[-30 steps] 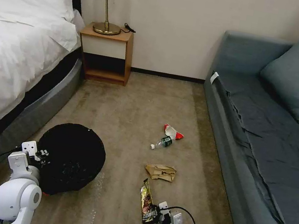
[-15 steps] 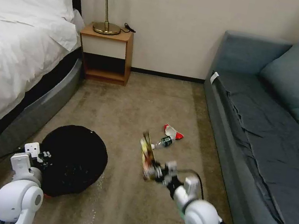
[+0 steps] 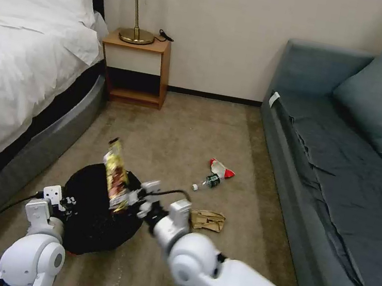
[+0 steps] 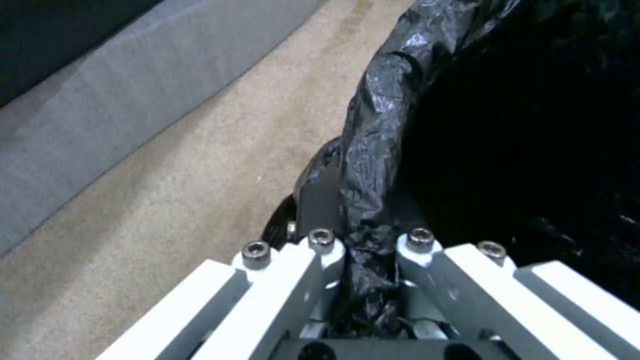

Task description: Pick up the trash bin, then pick up the garbage on the floor and place it into the trash bin.

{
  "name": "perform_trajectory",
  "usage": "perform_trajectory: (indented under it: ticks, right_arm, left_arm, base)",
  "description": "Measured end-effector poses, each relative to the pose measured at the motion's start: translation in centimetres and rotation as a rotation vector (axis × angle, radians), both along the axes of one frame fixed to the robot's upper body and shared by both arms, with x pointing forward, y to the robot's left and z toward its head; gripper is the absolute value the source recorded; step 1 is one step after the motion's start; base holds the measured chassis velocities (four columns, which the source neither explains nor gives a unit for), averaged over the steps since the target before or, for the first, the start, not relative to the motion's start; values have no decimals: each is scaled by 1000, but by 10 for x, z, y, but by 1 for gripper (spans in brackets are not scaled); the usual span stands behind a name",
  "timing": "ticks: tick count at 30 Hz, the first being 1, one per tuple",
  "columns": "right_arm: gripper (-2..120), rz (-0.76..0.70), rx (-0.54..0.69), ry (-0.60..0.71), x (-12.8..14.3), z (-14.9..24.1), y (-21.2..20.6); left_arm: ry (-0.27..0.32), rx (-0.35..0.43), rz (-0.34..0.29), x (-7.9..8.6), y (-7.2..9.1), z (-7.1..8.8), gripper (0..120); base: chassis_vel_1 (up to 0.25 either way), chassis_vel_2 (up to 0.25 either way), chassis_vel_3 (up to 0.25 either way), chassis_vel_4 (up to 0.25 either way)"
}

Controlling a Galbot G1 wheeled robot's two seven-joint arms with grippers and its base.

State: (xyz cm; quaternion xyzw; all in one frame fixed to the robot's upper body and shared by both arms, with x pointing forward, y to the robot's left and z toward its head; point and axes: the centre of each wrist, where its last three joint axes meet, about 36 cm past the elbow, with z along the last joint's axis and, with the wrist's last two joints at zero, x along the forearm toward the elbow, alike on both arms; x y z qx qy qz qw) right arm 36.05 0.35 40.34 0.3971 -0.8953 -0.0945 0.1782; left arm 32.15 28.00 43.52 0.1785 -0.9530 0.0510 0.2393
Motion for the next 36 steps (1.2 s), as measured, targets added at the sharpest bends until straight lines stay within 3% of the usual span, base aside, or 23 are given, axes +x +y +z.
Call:
perform_trajectory:
  ticks: [5,19,23,24,28,29,32,36]
  right_arm:
    - [1,7,-44,-9,-2,-14,11]
    - [48,-18,-45,-53,0,-8,0]
    - [67,-179,0,-216,26,15,-54]
    - [67,-179,0,-216,26,15,-54]
    - [85,-392,-50,-450,31,37,-139]
    - [85,-392,-50,-450,31,37,-139]
    - [98,-530,-124,-576,9,51,-176]
    - [100,-637,-149,-613,-21,49,-186]
  left_arm:
    - [-7,-3,1,-1,-1,3,4]
    - [-8,-3,4,0,1,4,4]
    - [-10,2,10,1,4,3,4]
    - [-10,2,10,1,4,3,4]
    - [-17,0,6,2,5,3,4]
    - [-17,0,6,2,5,3,4]
    - [-22,1,10,2,7,2,4]
    - [-25,0,14,2,8,2,4]
  base:
    - [0,0,0,0]
    - [0,0,0,0]
    - [0,0,0,0]
    - [0,0,0,0]
    - [0,0,0,0]
    - [0,0,0,0]
    - [0,0,0,0]
    - [0,0,0,0]
